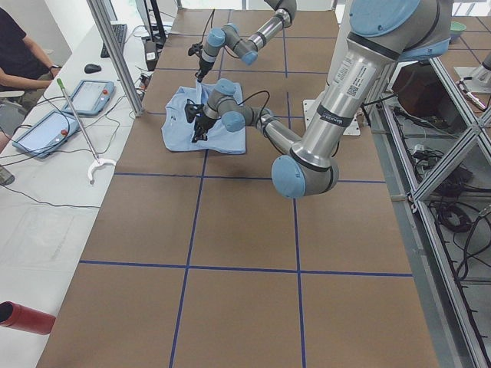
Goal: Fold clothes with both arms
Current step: 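Lift the hem with both grippers and fold it toward the collar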
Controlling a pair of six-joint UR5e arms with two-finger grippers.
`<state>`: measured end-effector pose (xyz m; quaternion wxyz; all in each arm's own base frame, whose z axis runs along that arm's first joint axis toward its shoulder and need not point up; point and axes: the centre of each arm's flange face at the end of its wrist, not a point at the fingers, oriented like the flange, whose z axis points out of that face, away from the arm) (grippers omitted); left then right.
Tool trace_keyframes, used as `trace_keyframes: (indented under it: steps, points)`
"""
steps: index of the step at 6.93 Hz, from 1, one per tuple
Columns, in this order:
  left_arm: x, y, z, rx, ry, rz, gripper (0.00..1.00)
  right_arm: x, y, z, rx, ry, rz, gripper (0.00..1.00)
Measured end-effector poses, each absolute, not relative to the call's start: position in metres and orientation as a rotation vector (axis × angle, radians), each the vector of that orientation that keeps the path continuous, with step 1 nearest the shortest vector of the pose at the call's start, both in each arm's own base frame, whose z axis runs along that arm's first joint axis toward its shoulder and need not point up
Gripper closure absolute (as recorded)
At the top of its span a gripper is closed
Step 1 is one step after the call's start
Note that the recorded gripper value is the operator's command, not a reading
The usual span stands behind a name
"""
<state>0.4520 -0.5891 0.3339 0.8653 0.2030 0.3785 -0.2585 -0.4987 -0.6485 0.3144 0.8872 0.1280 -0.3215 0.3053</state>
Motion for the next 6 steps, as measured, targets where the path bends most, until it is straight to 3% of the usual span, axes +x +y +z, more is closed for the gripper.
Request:
trace_keyframes:
  steps: [3,4,5,6]
  points:
    - [0.459,-0.637,0.349,0.484,0.768,-0.540,1.00,-0.500,-0.693,0.309,0.287,-0.636,0.617,1.00]
    - [0.461,-0.642,0.350,0.488,0.769,-0.541,0.88,-0.505,-0.699,0.303,0.287,-0.629,0.608,1.00]
    - [0.464,-0.646,0.350,0.489,0.771,-0.541,0.72,-0.510,-0.701,0.299,0.287,-0.629,0.603,0.58]
    - [0.465,-0.648,0.350,0.488,0.773,-0.541,0.68,-0.514,-0.700,0.299,0.285,-0.627,0.597,0.45]
